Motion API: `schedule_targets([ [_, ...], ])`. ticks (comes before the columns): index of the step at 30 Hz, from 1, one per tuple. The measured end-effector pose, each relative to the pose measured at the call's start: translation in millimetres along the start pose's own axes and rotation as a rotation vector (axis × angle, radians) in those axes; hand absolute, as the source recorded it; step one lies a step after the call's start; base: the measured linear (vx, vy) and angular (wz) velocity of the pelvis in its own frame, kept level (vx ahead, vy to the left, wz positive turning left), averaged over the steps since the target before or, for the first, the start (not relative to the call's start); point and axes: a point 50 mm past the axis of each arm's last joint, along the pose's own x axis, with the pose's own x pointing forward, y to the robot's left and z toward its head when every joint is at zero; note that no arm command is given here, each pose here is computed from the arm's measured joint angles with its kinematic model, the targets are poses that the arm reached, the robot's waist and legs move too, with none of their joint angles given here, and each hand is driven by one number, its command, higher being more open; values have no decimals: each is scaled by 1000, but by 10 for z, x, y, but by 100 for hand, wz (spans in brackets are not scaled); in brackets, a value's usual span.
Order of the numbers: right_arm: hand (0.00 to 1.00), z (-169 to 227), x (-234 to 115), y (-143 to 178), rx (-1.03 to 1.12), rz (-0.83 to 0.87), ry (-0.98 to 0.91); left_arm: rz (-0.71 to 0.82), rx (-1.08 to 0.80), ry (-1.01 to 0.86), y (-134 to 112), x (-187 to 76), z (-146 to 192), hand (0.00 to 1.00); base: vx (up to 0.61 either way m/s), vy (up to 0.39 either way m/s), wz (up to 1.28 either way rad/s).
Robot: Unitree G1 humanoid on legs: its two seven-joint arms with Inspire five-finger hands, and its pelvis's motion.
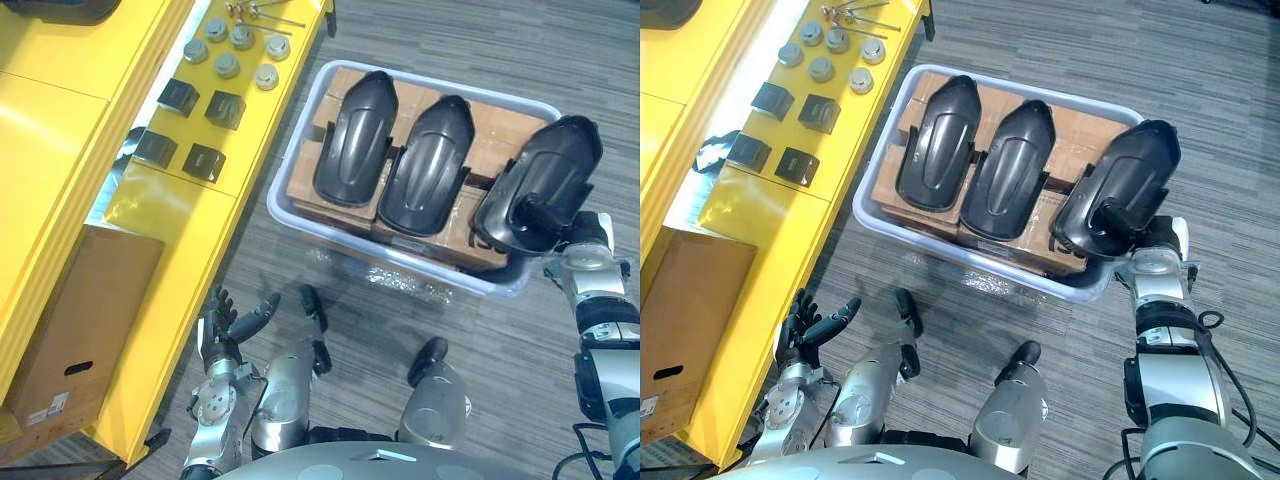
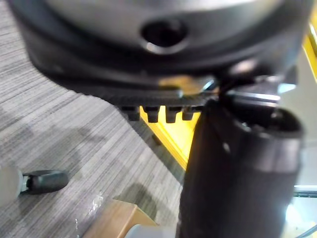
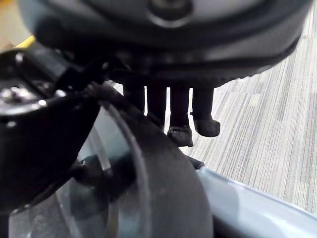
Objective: Walk over and take three plastic housings, then place them on the shelf
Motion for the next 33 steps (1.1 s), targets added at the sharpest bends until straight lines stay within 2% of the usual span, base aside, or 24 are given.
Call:
schedule_targets([
  [8, 0, -137, -191, 110, -62, -72, -97, 7, -36, -10, 11, -2, 23, 100, 0, -37, 5],
  [14, 0, -491, -638, 517, -56, 23, -121, 31, -99, -59, 94, -84, 135, 100, 80, -55, -5],
  [16, 0, -558, -731, 504, -58, 16, -132, 24, -122, -106, 66, -102, 243, 100, 124, -56, 7],
  [20, 0, -422, -810, 352, -27, -39, -238, 8, -163, -210, 32, -76, 491, 100, 36, -49, -3],
  [22, 0, -338, -859, 274, -20, -72, -318, -29, -189, -282, 5, -80, 657, 100, -19, -47, -7],
  [27, 0, -133, -979, 205, 41, -122, -514, -287, -227, -484, -304, -195, 1129, 100, -47, -31, -3],
  [30, 0, 35, -1095, 277, 77, -96, -638, -456, -189, -543, -560, -244, 1290, 100, -45, -21, -2],
  [33, 0, 150, -1196, 350, 104, -62, -733, -571, -171, -539, -718, -279, 1332, 100, -11, -3, 0],
])
